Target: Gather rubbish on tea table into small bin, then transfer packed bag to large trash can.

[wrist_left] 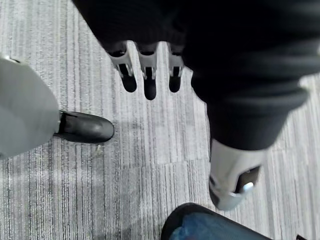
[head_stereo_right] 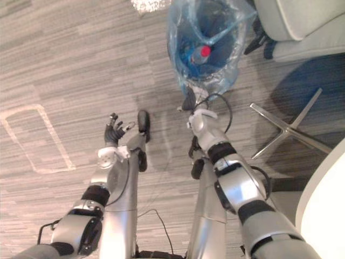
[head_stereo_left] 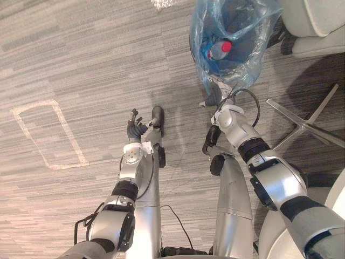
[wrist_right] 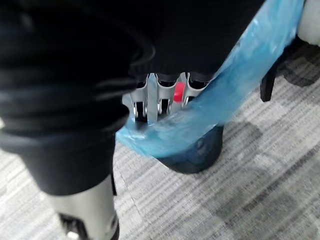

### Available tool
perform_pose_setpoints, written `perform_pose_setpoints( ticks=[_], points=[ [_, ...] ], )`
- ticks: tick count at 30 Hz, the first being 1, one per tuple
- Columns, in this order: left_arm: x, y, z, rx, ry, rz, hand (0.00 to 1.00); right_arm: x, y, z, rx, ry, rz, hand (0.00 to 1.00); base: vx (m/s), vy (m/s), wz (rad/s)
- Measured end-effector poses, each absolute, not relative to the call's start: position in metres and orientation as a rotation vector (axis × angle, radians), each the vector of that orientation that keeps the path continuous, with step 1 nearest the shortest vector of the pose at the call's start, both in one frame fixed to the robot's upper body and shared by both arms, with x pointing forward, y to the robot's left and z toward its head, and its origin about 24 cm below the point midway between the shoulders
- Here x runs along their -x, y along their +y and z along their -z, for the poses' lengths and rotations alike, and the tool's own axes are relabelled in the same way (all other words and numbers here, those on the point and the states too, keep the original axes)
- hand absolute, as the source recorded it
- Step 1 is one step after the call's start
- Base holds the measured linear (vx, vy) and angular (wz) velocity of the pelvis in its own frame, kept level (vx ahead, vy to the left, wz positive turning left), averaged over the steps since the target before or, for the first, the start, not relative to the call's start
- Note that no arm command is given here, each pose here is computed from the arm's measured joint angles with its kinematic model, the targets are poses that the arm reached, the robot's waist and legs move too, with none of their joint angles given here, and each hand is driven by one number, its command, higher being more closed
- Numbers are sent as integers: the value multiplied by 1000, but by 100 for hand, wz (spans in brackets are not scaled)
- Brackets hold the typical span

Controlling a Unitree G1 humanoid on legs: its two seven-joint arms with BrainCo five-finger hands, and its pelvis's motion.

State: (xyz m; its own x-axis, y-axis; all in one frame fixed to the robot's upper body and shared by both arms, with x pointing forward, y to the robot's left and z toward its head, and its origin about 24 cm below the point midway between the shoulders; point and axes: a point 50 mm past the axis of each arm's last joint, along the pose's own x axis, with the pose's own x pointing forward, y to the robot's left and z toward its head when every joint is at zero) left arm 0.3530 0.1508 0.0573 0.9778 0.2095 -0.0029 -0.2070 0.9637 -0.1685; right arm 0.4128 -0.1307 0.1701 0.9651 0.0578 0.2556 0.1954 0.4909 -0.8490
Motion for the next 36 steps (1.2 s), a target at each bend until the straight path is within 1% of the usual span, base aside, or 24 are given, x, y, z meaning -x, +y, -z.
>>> perform_pose_setpoints(
  ticks=[9, 15, 16, 21, 26, 27, 32, 35, 36],
  points=[
    [-353, 145, -63, 198, -41, -200, 0, -408, -131, -162, 969, -257, 77, 100, -10, -8, -2],
    [-343, 150, -55, 202, -31, -212, 0, -393, -111, -162, 858, -354, 38, 100, -25, -15, -11],
    [-340, 152, -51, 199, -15, -217, 0, -390, -105, -163, 827, -376, 28, 100, 6, -5, -9],
    [-331, 153, -34, 193, 47, -226, 0, -376, -98, -162, 759, -427, 11, 100, 52, -5, -3],
    [-318, 159, -14, 145, 110, -236, 0, -355, -83, -161, 643, -487, -28, 100, 67, -21, -9],
    [-314, 160, -9, 141, 127, -235, 0, -350, -80, -161, 616, -505, -42, 100, 71, -28, -9],
    [-286, 161, 31, 91, 283, -212, 0, -331, -82, -126, 534, -397, -82, 100, 98, -27, -4],
    [-250, 171, 73, 11, 479, -213, 0, -319, -87, -97, 521, -301, -112, 100, 145, -27, -8],
    [-245, 171, 78, 6, 502, -212, 0, -318, -87, -94, 522, -290, -119, 100, 145, -10, -17]
  ],
)
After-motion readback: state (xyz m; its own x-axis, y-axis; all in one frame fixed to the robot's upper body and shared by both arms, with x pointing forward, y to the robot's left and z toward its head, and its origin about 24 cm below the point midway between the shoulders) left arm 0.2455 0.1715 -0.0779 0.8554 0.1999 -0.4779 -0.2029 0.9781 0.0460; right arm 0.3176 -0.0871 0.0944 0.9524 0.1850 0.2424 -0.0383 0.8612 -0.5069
